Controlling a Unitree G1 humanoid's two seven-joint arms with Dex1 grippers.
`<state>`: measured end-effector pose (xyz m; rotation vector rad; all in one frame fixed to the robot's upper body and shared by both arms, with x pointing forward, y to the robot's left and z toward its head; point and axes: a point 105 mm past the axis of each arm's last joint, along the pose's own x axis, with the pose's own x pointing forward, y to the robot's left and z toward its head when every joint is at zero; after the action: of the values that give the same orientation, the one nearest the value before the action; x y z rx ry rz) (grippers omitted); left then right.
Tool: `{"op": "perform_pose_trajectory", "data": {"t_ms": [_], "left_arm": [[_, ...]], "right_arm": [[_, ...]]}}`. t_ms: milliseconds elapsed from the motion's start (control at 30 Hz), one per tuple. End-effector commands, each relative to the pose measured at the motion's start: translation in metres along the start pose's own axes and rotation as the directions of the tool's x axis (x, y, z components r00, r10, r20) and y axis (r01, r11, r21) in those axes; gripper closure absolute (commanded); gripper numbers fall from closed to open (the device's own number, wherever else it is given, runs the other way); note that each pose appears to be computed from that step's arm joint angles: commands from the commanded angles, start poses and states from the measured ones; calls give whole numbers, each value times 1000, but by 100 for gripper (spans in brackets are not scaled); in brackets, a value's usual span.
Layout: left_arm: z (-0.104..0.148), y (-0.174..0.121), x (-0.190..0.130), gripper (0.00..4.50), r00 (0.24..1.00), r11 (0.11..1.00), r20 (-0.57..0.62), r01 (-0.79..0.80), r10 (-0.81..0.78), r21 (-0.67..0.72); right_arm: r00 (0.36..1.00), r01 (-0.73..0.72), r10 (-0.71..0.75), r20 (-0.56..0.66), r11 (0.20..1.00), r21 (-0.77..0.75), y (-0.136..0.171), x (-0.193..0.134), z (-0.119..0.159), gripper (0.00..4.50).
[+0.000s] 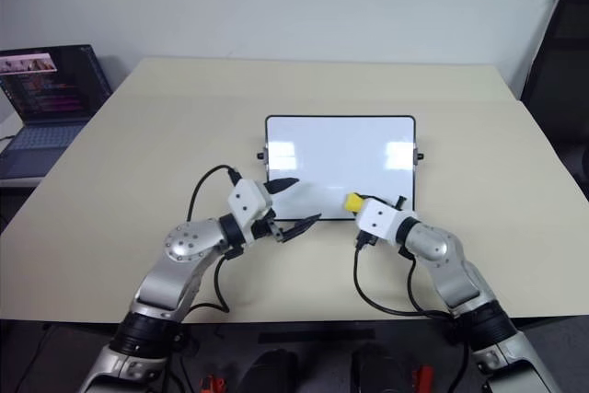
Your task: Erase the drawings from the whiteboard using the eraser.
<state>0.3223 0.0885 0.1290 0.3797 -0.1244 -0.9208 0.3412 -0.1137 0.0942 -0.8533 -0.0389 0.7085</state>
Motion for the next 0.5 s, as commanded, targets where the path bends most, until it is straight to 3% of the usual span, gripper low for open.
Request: {"op": "perform_pose_trajectory", "data": {"t_ms": [33, 333, 500], "left_arm": [[15, 1, 3, 0, 999, 999, 53, 2, -4, 40], [16, 1, 7, 0, 998, 999, 59, 18, -21, 43], [15, 2, 7, 0, 998, 999, 63, 21, -23, 41]], "right_arm": [[979, 69, -61, -194, 997, 33, -13, -21, -48, 327], [975, 104, -94, -199, 994, 43, -19, -31, -47, 327], [972, 224, -233, 15, 950, 217, -41, -43, -4, 327]]}}
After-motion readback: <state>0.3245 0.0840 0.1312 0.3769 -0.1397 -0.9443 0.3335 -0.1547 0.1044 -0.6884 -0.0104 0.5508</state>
